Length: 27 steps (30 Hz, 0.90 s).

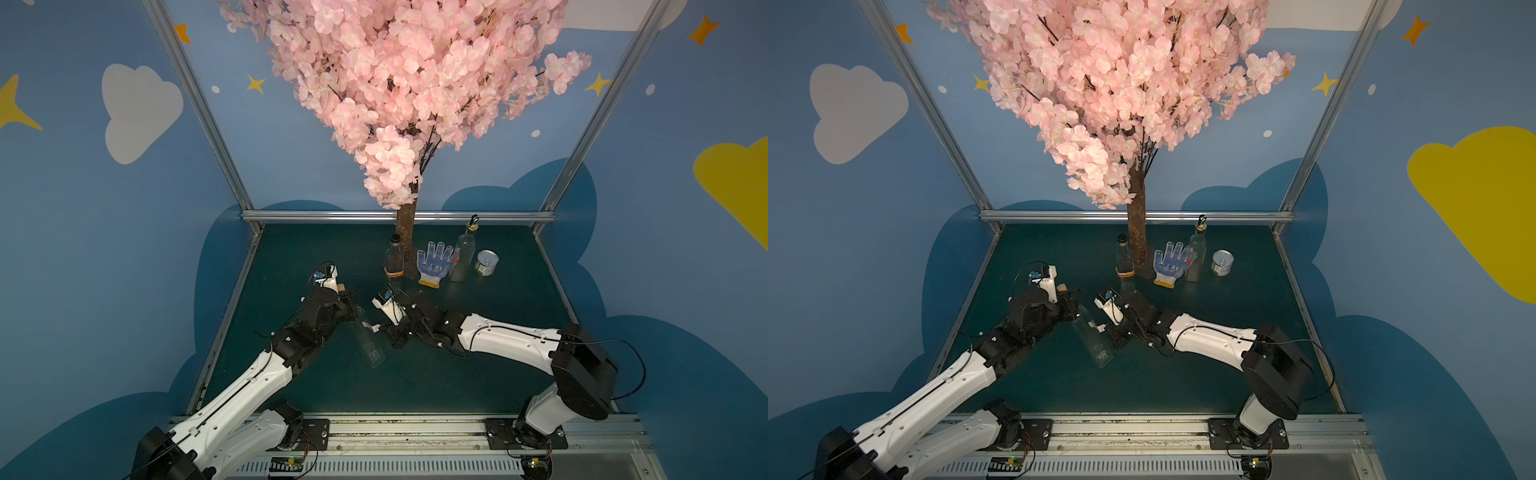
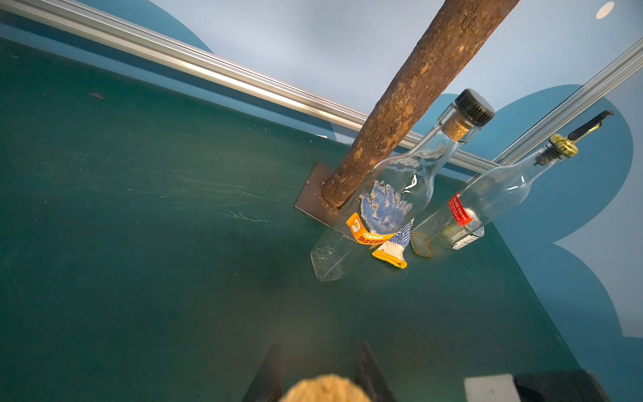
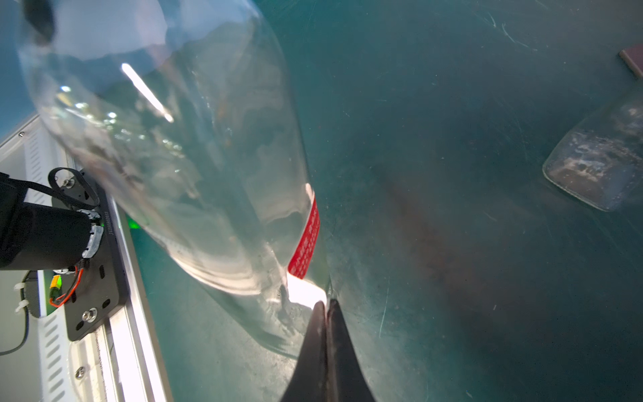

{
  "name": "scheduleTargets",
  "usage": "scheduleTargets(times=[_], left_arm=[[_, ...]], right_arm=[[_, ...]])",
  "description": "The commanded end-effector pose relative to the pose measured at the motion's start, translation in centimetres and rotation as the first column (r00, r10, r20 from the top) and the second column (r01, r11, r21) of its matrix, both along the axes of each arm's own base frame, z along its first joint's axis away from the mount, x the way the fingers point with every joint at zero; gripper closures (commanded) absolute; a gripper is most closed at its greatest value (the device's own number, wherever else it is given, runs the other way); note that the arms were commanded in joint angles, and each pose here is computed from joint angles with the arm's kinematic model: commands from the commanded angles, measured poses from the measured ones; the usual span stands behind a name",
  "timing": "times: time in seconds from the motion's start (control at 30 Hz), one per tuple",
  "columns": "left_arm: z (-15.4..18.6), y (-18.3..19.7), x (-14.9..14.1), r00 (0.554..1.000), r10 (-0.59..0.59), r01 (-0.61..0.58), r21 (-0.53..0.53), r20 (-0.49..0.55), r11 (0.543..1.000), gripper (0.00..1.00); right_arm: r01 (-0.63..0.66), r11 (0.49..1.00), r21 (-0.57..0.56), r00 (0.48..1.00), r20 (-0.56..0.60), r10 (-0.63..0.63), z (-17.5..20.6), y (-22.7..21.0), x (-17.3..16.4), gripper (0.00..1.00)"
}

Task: Remove the label from the bottle
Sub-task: Tear open the label from the bottle.

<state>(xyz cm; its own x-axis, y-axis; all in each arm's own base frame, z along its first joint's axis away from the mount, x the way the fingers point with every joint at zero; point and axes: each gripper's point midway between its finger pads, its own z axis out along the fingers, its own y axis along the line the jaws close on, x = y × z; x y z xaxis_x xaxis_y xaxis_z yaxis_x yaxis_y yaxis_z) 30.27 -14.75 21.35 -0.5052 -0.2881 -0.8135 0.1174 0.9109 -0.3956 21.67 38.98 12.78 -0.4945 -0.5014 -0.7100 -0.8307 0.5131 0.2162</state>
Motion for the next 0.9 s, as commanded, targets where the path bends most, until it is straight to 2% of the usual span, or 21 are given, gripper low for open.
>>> scheduleTargets(times=[0.0, 0.87], left_arm=[[-2.6, 0.1, -1.0, 0.996, -0.048, 0.054, 0.08, -0.07, 0.995, 0.98], [-1.6, -1.1, -1.7, 0.987, -0.159, 0.157, 0.078, 0.02, 0.985, 0.98]], right_arm=[[0.019, 1.0, -0.013, 1.0, 0.025, -0.018, 0.7, -0.9, 0.5, 1.0], [0.031, 0.998, -0.05, 0.998, 0.061, -0.028, 0.7, -1.0, 1.2, 1.0]])
